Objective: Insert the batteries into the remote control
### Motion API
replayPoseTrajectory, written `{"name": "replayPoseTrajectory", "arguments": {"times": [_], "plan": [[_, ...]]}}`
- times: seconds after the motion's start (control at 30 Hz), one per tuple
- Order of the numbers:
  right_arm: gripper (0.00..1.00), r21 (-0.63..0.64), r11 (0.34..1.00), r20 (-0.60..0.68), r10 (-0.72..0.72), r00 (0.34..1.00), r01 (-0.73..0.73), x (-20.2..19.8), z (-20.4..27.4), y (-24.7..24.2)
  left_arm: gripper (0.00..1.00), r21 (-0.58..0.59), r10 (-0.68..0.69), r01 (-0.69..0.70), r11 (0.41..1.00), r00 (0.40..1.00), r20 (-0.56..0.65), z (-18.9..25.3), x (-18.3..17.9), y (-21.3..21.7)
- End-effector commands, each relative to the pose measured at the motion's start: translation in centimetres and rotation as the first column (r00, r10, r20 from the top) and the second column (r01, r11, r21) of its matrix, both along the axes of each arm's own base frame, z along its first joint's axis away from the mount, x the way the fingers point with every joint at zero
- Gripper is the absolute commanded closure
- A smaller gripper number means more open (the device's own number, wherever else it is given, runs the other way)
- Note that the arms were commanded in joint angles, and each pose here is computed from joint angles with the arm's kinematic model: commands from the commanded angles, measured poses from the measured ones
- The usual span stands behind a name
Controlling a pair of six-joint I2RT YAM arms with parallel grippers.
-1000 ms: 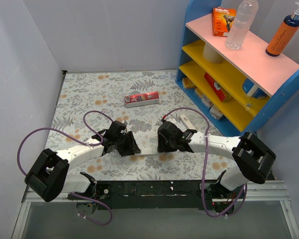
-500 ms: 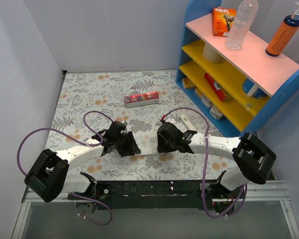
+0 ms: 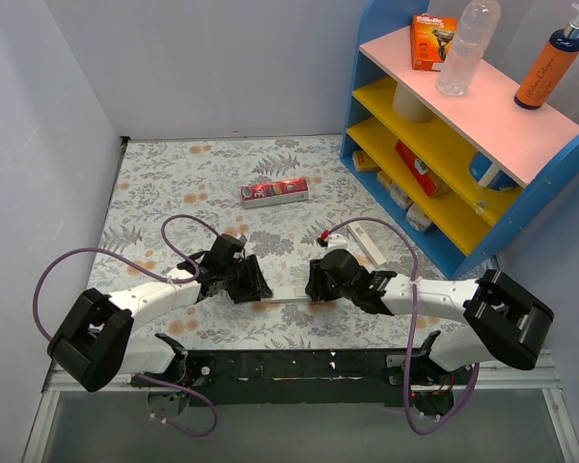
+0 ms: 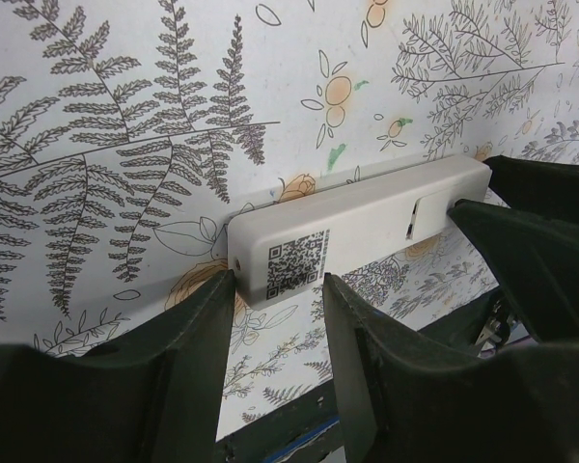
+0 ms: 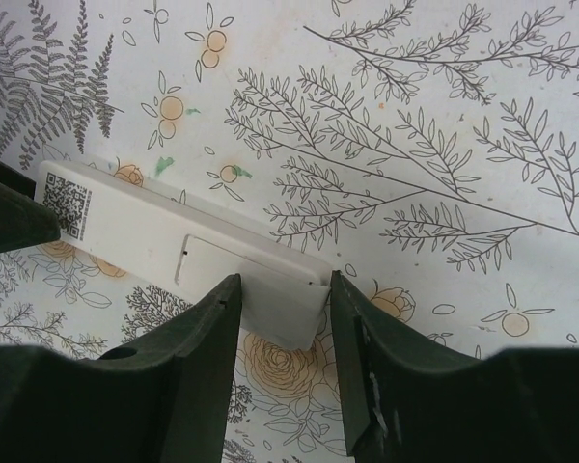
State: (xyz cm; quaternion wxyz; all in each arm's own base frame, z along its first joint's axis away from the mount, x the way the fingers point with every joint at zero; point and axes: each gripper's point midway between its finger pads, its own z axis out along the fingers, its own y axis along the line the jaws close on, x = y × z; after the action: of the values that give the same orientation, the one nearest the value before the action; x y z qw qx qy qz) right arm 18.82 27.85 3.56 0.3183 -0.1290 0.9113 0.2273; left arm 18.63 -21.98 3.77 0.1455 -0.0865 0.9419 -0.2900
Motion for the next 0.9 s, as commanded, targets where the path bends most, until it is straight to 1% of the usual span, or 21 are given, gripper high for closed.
{"name": "replayPoseTrajectory", "arguments": {"times": [0.0,0.2,0.37,0.5,0.73,0.87], "plan": [[0.52,-0.119,0.992,-0.035,0.043,0.998,-0.046,-1.7,-3.2,-2.6,0.59,-0.030,-0.013,0.014,0.999,1.000,0.022,0.8,-0.1,-0.3],[0.50,-0.135,0.986,-0.044,0.094,0.995,-0.099,-2.3,-4.1,-2.9,0.59,-0.031,-0.013,0.014,0.999,1.000,0.025,0.9,0.0,-0.3],[0.50,-0.095,0.979,-0.010,0.179,0.984,-0.179,-2.7,-3.4,-2.2,0.58,-0.027,-0.015,0.016,1.000,1.000,0.022,0.8,0.0,-0.3],[0.50,-0.117,0.967,0.008,0.228,0.974,-0.226,-2.8,-3.3,-2.3,0.58,-0.023,-0.021,0.022,1.000,1.000,0.015,0.6,-0.1,-0.3],[0.49,-0.145,0.970,-0.006,0.194,0.981,-0.193,-2.4,-3.6,-2.5,0.58,-0.023,-0.026,0.026,0.999,1.000,0.018,0.7,0.0,-0.4],[0.48,-0.174,0.970,-0.046,0.162,0.986,-0.167,-2.5,-3.9,-2.7,0.58,-0.024,-0.027,0.027,0.999,0.999,0.017,0.7,0.0,-0.5]]}}
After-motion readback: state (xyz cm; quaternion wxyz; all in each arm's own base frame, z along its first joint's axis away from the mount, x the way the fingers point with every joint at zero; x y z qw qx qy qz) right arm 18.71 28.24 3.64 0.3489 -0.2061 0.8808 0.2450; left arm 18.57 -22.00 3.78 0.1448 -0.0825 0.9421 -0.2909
